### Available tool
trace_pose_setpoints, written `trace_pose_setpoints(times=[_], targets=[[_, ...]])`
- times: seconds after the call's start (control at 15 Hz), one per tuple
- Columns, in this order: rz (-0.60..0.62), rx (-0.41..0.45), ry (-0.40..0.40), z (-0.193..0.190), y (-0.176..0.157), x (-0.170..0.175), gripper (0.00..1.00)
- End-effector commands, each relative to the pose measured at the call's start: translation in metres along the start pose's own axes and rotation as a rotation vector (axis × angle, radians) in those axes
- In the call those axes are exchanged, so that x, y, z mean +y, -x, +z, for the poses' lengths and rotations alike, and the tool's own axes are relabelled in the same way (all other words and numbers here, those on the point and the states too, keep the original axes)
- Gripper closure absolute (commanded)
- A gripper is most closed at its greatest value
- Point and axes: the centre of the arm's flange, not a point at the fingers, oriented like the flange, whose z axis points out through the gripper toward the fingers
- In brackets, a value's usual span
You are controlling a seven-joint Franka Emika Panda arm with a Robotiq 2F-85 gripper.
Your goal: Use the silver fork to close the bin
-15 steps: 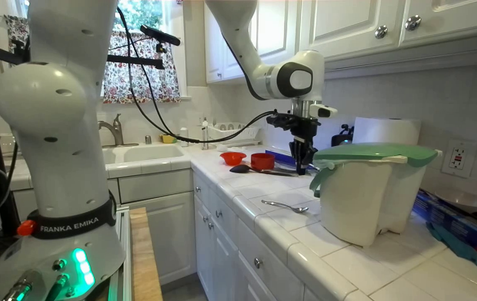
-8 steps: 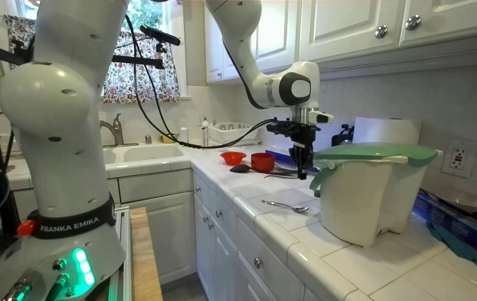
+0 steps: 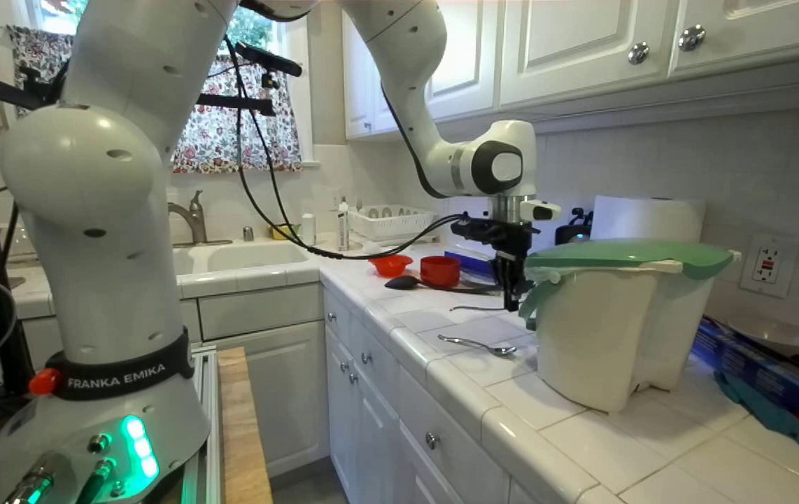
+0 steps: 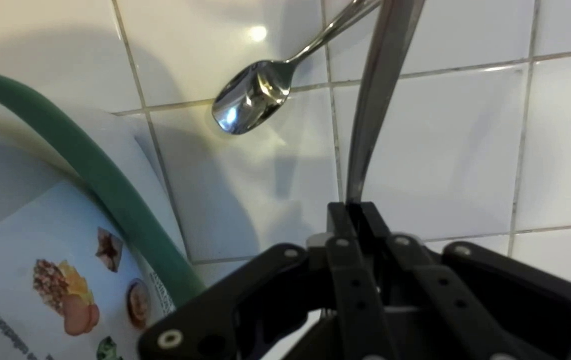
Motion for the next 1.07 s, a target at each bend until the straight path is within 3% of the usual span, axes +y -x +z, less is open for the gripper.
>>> trace_pose_setpoints(times=[0.0, 1.0], targets=[[-0.012, 0.020, 0.034, 0.012, -0.010, -0.007, 0.96], [-0.056, -0.021, 0.054, 0.048, -0.014, -0.030, 0.96]])
